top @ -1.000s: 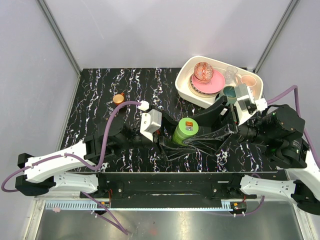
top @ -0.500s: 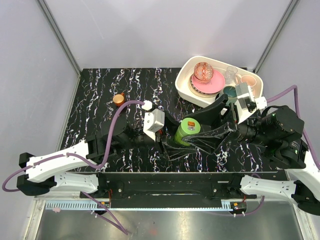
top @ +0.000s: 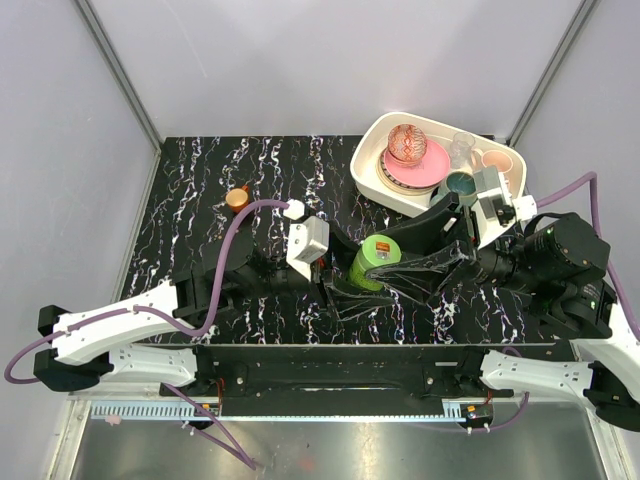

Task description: Sort the pills into containers

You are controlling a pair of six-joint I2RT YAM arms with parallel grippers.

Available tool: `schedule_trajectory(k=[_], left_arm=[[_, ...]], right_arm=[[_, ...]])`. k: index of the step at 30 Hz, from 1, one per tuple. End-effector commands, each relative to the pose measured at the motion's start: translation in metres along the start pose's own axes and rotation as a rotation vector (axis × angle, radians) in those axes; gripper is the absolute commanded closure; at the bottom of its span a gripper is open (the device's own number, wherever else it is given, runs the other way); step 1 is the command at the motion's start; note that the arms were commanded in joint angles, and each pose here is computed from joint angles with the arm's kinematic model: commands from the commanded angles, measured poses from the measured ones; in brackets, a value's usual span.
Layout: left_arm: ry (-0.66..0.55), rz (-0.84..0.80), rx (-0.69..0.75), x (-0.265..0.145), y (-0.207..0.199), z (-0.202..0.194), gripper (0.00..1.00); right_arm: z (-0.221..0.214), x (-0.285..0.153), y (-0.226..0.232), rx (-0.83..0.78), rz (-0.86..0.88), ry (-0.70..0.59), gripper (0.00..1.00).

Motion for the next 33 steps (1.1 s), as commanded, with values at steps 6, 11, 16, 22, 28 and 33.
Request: schedule_trajectory(k=[6, 11, 16, 22, 28, 33], left_arm=[[-0.091, -0.100, 0.026, 0.003, -0.014, 0.021, 1.00], [-0.084, -0.165, 0.029, 0.004, -0.023, 0.021, 1.00], [-0.078, -0.217, 0.029, 0.004, -0.029, 0.021, 1.00], [-0.070, -0.258, 0.028, 0.005, -0.034, 0.019, 1.00], [-0.062, -0.190, 0.027, 0.003, -0.026, 0.016, 1.00], [-0.053, -0.027, 0.024, 0.001, -0.004, 0.018, 1.00]], right_arm=[[0.000, -0.006, 0.027, -0.066, 0.183, 0.012, 0.60], [-0.002, -0.012, 0.039, -0.084, 0.268, 0.034, 0.66], [-0.003, -0.014, 0.045, -0.091, 0.308, 0.044, 0.74], [-0.003, -0.015, 0.048, -0.091, 0.335, 0.052, 0.76], [-0.003, -0.012, 0.042, -0.077, 0.293, 0.047, 0.80], [-0.001, -0.007, 0.026, -0.061, 0.179, 0.029, 0.82]])
Point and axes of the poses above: each gripper's point midway between its finger pads, its own x axis out along the fingers, its own y axis along the line the jaws close on, z = x × y, the point moved 3 cm from there along -x, back along the fingers, and after that the axes turned 6 degrees about x, right-handed, at the moved point
